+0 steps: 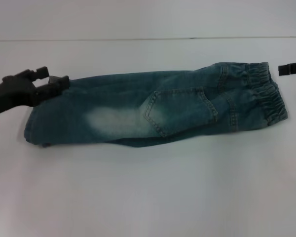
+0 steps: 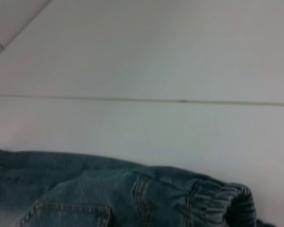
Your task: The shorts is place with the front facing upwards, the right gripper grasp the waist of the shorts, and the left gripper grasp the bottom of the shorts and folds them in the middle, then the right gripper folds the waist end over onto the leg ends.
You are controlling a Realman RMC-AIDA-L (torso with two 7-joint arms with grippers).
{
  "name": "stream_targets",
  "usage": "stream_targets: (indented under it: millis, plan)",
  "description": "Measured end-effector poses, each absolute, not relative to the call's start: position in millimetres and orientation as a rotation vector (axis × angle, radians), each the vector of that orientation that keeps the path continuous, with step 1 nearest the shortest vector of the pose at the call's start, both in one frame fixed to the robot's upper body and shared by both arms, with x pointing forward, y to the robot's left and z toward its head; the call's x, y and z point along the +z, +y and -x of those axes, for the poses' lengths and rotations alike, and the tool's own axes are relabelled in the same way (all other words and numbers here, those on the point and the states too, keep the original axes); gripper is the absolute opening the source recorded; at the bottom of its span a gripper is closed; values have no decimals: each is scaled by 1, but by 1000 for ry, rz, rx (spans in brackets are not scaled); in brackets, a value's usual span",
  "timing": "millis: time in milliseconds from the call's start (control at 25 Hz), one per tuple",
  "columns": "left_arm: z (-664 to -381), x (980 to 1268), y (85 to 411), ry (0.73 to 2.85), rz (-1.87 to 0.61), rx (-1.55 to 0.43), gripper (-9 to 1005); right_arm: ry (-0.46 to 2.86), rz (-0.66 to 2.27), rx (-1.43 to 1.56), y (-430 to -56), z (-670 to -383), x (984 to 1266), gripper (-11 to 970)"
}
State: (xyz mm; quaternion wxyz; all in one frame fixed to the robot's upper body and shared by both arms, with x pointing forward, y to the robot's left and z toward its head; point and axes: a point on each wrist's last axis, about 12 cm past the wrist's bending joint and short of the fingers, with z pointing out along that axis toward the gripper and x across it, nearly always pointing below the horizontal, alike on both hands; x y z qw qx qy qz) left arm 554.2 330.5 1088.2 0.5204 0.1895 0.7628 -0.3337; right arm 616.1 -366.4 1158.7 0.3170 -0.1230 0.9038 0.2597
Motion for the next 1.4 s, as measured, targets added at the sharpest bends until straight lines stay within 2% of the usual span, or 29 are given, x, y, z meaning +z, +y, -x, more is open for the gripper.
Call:
stream_targets:
  millis: [360,840,1400]
  plan:
    - [-553,1083,316,1831,-527,-814,849,2610,411,542,-352,-621,1165,807]
    - [-552,1080,313,1834,-530,-811,847,2652,465,431,-337,-626,1150,795]
    - [-551,1078,310,1828,-509,-818,846,2614,531,338,-311,-635,1119,795]
